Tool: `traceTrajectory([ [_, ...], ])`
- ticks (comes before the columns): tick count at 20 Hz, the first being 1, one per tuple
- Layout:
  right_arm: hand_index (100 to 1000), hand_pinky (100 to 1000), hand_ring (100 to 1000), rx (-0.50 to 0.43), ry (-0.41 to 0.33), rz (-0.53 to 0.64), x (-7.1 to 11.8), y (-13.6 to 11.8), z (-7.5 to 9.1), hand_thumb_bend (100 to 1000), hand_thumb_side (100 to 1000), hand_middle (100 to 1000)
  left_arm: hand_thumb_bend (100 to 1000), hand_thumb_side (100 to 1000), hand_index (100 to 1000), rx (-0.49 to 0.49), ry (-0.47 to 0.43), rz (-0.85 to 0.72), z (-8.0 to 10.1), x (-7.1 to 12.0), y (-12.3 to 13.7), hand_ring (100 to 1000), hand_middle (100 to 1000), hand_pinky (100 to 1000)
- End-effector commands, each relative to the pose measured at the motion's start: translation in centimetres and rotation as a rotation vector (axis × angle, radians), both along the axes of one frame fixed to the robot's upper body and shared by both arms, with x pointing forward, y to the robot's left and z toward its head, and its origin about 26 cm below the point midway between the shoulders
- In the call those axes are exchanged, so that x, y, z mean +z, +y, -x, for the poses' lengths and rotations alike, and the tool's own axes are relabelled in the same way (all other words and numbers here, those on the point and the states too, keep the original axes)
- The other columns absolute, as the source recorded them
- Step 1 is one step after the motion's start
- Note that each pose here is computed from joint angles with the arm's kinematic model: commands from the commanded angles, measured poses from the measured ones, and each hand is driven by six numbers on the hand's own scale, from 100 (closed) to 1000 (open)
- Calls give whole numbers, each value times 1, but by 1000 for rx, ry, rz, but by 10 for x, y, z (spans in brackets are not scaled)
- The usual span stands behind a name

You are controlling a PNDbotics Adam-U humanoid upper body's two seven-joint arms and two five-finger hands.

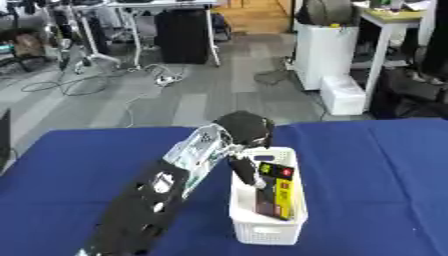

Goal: Pick up objects on the table and place them in the box.

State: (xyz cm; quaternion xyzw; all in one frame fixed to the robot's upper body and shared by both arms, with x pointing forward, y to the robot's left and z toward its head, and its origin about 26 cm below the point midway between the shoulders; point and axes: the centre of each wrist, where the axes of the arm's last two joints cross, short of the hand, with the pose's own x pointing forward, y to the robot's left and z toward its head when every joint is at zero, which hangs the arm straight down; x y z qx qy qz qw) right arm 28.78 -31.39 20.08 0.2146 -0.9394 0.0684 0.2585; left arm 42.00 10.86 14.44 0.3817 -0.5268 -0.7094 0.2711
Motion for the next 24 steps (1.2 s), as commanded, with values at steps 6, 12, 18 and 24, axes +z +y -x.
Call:
traceTrajectory([
  [6,544,258,465,1,-27,32,9,-2,2,100,1000,545,635,607,725,5,-213,168,5,24,7,786,825,726],
  [12,544,257,465,-11,-28,32,8,-4,2,100,1000,545,650,560,755,64,-468,569,25,46,24,628,795,572],
  [18,544,249,465,-45,-28,40,2,-9,6,100,1000,546,685,484,738,72,-691,951,63,64,46,550,737,505],
  [24,544,239,465,-89,-31,52,-8,-14,10,100,1000,547,705,486,746,39,-865,1221,97,60,63,514,713,495],
])
